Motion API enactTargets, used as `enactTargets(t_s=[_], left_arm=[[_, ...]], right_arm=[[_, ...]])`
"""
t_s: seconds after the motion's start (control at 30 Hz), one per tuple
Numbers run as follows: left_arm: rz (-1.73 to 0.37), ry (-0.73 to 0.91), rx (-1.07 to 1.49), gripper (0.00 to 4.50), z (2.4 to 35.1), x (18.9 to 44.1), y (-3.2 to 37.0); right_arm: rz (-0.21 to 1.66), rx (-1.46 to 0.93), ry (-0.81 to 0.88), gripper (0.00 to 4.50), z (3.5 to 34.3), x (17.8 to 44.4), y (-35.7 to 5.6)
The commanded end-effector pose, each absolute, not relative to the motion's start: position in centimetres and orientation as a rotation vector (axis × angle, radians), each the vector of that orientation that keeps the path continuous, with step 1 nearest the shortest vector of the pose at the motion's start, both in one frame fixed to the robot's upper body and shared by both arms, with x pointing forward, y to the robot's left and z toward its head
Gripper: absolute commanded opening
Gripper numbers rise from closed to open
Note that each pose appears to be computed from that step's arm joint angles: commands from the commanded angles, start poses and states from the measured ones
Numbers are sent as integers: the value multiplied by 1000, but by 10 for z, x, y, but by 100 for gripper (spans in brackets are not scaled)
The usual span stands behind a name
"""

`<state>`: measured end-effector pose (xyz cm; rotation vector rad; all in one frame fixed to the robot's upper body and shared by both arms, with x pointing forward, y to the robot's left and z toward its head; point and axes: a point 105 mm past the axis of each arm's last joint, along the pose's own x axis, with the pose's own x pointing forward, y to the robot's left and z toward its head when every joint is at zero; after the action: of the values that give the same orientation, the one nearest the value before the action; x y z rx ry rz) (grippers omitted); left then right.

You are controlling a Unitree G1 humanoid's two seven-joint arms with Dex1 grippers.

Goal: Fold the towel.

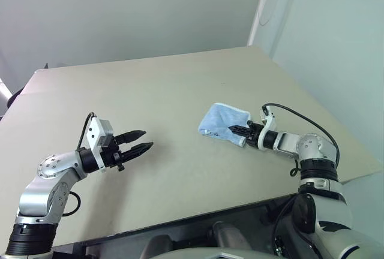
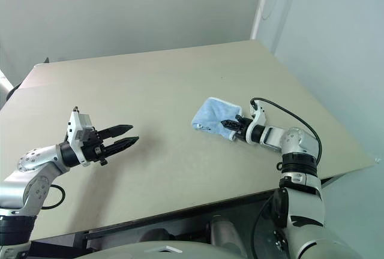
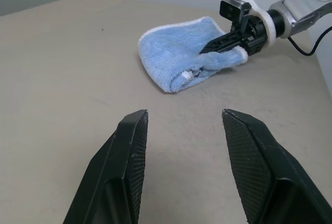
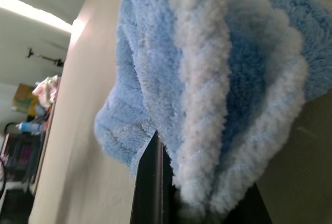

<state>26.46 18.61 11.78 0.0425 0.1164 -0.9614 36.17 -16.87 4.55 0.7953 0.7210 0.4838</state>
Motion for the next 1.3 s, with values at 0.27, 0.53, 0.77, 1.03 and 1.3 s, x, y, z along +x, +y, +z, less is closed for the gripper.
enactTargets(t_s=[0.27,0.53,0.77,1.03,1.3], left_arm=[[-946,86,47,240,128,266,192],[-944,94,45,240,128,268,193],[-927,91,47,240,128,267,198],[-911,93,53,240,126,264,201],[-857,22,8,240,137,262,211]], right_arm=[[501,779,649,397,65,370,-185],[747,699,563,447,102,353,-177],[897,384,401,447,140,336,-195],[885,5,296,447,156,340,-202],[1126,-22,6,447,184,314,-131]])
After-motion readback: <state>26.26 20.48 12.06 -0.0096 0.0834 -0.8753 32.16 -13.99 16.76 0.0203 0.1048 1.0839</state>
